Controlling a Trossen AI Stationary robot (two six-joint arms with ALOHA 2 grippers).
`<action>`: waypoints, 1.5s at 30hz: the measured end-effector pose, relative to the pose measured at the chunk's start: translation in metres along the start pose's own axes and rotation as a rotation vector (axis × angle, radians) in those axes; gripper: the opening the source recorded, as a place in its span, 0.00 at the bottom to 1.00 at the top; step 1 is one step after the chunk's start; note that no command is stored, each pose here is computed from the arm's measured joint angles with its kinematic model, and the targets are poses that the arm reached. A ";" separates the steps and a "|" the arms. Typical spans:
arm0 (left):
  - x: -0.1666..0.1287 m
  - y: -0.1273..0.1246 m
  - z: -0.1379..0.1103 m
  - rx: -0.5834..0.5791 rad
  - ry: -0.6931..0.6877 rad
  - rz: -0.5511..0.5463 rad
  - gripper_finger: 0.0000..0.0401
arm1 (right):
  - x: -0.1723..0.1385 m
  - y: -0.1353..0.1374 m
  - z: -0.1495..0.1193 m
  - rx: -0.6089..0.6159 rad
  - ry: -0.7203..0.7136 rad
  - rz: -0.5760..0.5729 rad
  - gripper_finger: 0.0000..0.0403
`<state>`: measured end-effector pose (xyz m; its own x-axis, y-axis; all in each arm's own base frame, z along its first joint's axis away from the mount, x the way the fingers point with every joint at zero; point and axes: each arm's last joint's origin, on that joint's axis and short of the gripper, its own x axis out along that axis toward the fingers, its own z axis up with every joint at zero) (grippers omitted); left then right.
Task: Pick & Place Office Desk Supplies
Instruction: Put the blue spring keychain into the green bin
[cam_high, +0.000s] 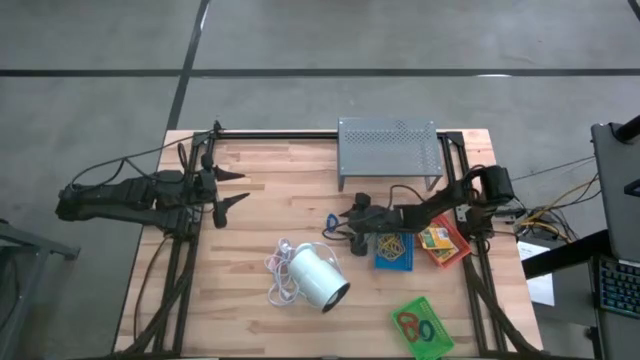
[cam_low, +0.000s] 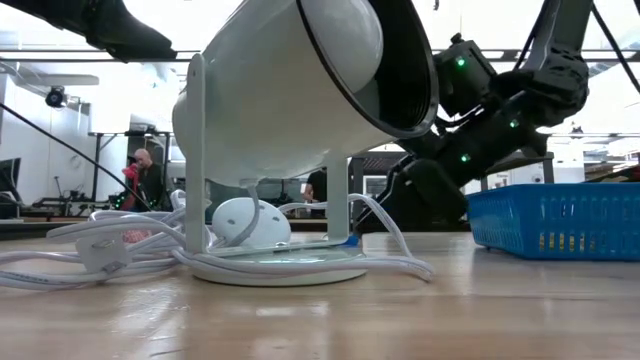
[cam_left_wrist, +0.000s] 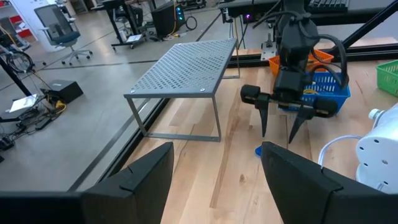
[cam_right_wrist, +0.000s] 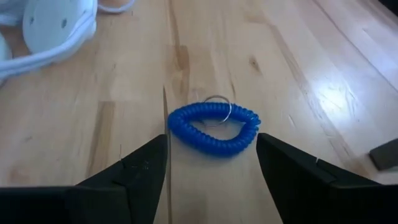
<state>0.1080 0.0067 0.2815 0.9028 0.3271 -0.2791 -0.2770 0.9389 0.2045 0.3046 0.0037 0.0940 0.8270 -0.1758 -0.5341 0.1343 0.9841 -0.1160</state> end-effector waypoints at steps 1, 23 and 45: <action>0.000 0.000 0.000 0.000 0.001 0.000 0.61 | 0.000 0.000 0.000 -0.013 0.002 0.000 0.61; 0.000 0.000 -0.002 0.006 0.015 -0.002 0.61 | 0.005 0.003 0.013 -0.133 -0.036 0.094 0.62; 0.000 0.000 -0.002 0.008 0.021 -0.002 0.61 | 0.006 -0.004 0.008 -0.056 0.016 0.136 0.63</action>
<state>0.1073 0.0068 0.2795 0.8962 0.3277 -0.2991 -0.2726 0.9386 0.2114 0.3136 -0.0008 0.0975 0.8268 -0.0417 -0.5610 -0.0096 0.9961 -0.0881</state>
